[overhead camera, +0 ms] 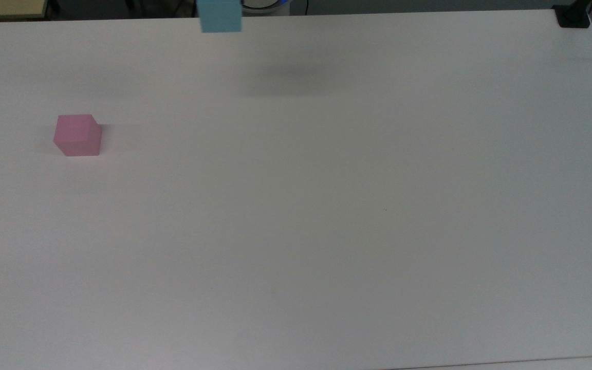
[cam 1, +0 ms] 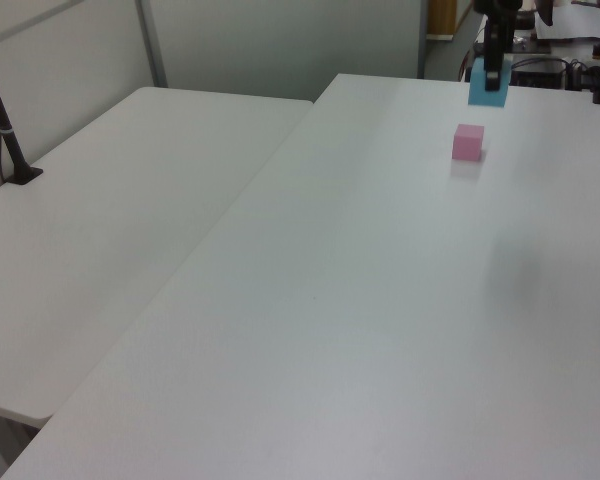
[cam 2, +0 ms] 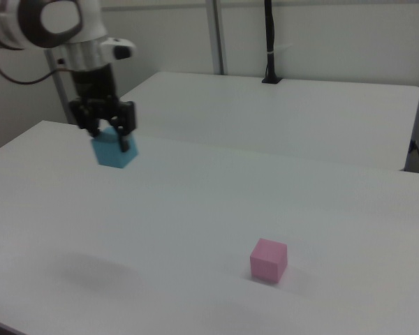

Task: Put blue cube on pink cube
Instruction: 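Carry the blue cube over the pink cube and lower it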

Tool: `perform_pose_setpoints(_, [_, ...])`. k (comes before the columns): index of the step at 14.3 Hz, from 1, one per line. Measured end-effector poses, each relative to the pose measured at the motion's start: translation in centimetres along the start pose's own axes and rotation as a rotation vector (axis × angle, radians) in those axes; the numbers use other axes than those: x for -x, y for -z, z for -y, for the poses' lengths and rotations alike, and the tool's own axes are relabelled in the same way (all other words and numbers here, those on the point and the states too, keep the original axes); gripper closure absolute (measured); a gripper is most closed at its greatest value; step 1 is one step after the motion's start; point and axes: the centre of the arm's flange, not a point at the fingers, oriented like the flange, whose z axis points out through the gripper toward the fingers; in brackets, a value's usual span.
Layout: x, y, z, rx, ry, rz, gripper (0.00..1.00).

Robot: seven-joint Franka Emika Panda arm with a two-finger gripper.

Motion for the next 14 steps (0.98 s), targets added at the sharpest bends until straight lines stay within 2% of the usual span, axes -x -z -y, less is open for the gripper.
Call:
perform_pose_setpoints(4, [0.8,-0.7,-11.3,-0.014,-0.013,0.004,0.37])
perform_pose_setpoints(9, [0.3,-4.0,-18.5,0.009,-0.063,0.007,0.37])
perform_pose_setpoints(13, [-1.7,-6.6,-24.2,0.061,-0.124,-0.022,0.37])
perform_pose_setpoints(14, [-1.9,-7.1,-24.9,0.06,-0.137,-0.038,0.37])
